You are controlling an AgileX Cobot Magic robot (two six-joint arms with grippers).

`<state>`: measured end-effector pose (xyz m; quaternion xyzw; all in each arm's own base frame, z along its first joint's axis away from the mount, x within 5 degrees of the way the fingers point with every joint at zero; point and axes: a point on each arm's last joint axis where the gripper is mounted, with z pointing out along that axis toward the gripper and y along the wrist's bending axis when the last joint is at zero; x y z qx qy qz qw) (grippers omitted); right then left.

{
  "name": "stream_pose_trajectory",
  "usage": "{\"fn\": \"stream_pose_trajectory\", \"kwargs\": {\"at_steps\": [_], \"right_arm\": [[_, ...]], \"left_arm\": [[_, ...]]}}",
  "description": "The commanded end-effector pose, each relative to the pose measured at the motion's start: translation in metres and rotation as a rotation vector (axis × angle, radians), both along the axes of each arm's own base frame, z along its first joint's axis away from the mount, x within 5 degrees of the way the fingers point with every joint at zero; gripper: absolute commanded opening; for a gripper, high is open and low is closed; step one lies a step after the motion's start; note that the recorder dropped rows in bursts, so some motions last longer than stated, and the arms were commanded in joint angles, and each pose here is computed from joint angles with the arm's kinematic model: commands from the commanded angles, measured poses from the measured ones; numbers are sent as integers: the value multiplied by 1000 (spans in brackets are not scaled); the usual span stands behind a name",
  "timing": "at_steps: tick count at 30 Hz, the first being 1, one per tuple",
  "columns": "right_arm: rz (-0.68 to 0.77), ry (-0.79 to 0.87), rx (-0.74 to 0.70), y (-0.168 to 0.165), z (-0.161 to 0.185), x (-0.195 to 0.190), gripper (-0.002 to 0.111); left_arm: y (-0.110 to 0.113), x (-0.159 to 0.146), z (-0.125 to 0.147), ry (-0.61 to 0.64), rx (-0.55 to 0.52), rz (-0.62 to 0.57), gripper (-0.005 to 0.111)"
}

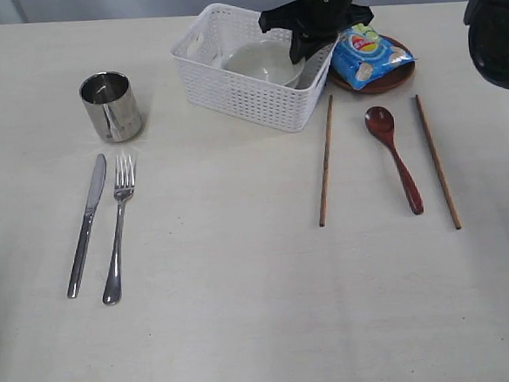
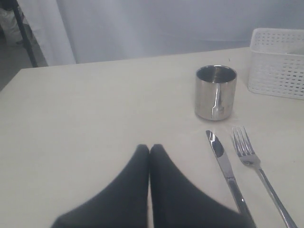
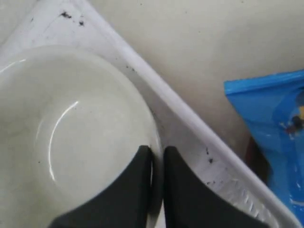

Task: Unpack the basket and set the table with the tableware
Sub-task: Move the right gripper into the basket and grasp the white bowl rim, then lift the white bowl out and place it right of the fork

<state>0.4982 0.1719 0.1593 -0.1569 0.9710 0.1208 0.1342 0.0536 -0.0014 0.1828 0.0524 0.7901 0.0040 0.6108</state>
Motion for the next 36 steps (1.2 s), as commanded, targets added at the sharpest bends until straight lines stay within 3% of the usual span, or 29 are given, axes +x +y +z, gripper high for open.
{"fn": "stream_pose_trajectory", "kwargs": {"at_steps": [1, 12, 15, 21, 28, 36], "right_arm": [[16, -59, 20, -4, 34, -3, -1], [96, -190, 196, -7, 158, -44, -1], [151, -176, 267, 0, 171, -63, -1], [297, 67, 206, 37, 114, -131, -1], [425, 129, 141, 69, 55, -185, -1], [375, 49, 126, 71, 28, -189, -1]], "left_arm": [[0, 0, -1, 0, -1, -6, 0], [0, 0, -1, 0, 2, -5, 0], [0, 0, -1, 0, 2, -5, 0], [0, 0, -1, 0, 2, -5, 0], [0, 0, -1, 0, 2, -5, 0], [0, 0, -1, 0, 2, -5, 0]]}}
